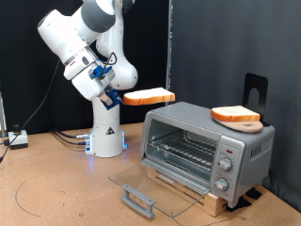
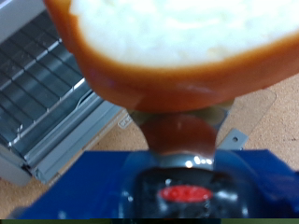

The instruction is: Make a piece of toast with the oven

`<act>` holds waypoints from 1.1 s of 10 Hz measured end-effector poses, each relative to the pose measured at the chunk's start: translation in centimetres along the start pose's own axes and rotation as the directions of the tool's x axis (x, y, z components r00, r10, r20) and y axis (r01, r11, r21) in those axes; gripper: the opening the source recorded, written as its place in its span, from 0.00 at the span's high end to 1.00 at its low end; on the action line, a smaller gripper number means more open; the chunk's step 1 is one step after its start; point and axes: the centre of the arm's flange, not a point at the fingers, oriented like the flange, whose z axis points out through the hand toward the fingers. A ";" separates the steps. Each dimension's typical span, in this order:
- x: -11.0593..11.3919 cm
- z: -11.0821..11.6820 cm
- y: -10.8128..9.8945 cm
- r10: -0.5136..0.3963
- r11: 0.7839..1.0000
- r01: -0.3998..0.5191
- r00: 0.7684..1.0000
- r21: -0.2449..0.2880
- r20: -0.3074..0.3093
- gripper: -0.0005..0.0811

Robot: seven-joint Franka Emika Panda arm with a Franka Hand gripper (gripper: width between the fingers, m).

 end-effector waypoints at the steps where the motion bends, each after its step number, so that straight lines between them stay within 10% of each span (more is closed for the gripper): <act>1: -0.5 0.0 0.6 -0.017 1.000 0.018 1.000 -0.008 0.023 0.48; 5: -2.8 1.3 3.6 -0.069 0.996 0.077 0.987 -0.048 0.147 0.48; 11: -4.8 5.0 5.8 -0.144 0.980 0.164 0.976 -0.111 0.165 0.48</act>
